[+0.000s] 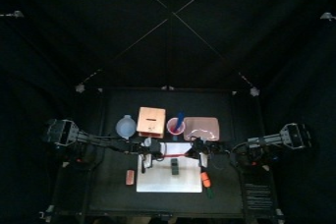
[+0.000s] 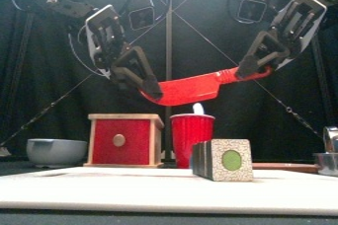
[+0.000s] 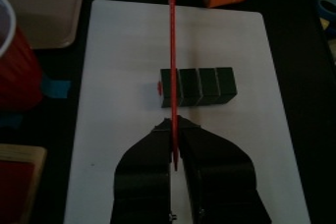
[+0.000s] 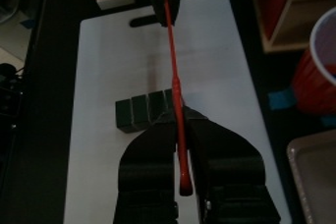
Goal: Place sushi on board then cut the sushi with the knife then place the pieces on the plate
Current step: Cut the sushi into 4 pieces
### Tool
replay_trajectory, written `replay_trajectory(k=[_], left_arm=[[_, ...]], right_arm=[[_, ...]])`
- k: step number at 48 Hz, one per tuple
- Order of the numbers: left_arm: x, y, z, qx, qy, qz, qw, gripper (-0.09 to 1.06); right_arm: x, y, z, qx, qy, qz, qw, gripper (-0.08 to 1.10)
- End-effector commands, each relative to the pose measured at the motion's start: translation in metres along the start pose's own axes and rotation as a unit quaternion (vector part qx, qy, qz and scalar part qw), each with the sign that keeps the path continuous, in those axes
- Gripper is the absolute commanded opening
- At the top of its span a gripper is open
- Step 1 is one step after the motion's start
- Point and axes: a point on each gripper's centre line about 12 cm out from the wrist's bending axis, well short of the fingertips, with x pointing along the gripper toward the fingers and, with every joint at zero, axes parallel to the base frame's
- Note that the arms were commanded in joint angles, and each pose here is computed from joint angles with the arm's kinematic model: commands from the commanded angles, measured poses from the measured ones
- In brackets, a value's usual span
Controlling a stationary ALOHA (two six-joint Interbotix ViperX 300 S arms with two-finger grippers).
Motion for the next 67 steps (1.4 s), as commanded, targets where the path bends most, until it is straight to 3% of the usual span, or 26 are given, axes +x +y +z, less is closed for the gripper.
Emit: replay_trajectory(k=[1, 18, 30, 67], left_arm=[[0.004, -0.009, 0.016, -0.001, -0.019, -0.009, 0.9998, 0.36], [0.018, -0.013, 0.015, -0.028, -0.01, -0.012, 0.9995, 0.36], [0.024, -0.014, 0.01, -0.028, 0.0, -0.011, 0.9996, 0.36], [0.039, -0.012, -0.007, -0.044, 0.027, -0.006, 0.9986, 0.36]], right_arm=[[0.002, 0.002, -0.004, 0.026, 0.017, 0.003, 1.0, 0.32], [0.009, 0.001, -0.018, 0.035, 0.067, 0.003, 0.997, 0.32], [0.013, -0.005, -0.022, 0.038, 0.077, -0.007, 0.996, 0.32], [0.027, -0.012, -0.033, 0.042, 0.108, -0.02, 0.993, 0.32]])
